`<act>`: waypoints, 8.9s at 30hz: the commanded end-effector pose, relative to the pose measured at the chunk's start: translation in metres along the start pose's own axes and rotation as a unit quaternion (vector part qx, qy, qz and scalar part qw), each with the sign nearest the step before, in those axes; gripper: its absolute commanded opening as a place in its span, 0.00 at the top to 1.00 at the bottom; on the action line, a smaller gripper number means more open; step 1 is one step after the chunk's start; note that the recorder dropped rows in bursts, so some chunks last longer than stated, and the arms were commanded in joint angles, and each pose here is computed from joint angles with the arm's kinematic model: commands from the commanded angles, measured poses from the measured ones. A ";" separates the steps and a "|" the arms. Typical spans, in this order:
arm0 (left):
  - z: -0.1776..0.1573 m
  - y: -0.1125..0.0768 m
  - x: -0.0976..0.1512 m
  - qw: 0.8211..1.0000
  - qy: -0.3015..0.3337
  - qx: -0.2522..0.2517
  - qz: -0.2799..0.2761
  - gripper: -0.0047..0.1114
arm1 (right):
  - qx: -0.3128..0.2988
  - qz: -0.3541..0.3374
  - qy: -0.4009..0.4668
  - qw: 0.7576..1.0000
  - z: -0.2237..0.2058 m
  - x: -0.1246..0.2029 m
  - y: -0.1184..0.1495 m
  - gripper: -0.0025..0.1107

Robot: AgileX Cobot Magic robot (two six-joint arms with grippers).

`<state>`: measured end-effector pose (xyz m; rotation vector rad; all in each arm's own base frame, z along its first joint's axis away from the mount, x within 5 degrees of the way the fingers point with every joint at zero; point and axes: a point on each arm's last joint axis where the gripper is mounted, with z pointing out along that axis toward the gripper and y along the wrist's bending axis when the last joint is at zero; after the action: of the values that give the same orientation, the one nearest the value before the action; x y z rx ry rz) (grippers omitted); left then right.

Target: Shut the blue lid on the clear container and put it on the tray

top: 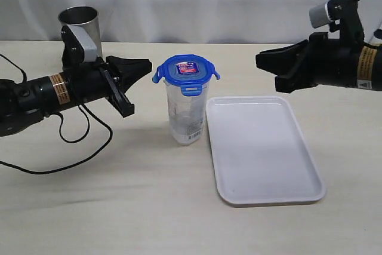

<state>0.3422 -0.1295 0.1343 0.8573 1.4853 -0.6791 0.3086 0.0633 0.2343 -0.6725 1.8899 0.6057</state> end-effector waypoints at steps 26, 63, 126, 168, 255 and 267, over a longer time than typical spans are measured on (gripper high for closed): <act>0.013 0.011 -0.010 0.999 0.019 0.024 0.018 0.96 | -0.261 -0.041 -0.029 0.964 0.054 0.019 0.004 0.94; 0.011 -0.002 -0.008 0.994 0.037 0.101 0.021 0.96 | -0.158 -0.038 0.004 0.987 0.071 0.023 -0.008 0.94; -0.011 0.018 -0.021 0.999 0.011 0.051 -0.016 0.96 | -0.138 -0.062 -0.033 0.988 0.030 -0.018 -0.008 0.94; -0.012 0.019 -0.013 0.997 0.052 0.049 -0.010 0.96 | -0.013 -0.011 0.100 0.995 0.101 -0.027 0.072 0.94; 0.057 -0.038 0.066 0.993 0.023 0.119 0.006 0.96 | 0.352 -0.084 0.128 0.923 0.068 -0.107 0.105 0.69; 0.053 -0.038 0.067 0.989 0.027 0.143 -0.003 0.96 | 0.074 0.047 0.220 0.972 0.090 -0.113 0.145 0.60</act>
<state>0.3410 -0.1871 0.0608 1.0851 1.4459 -0.8840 0.3130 0.2348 0.3306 -0.6368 2.3176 0.3765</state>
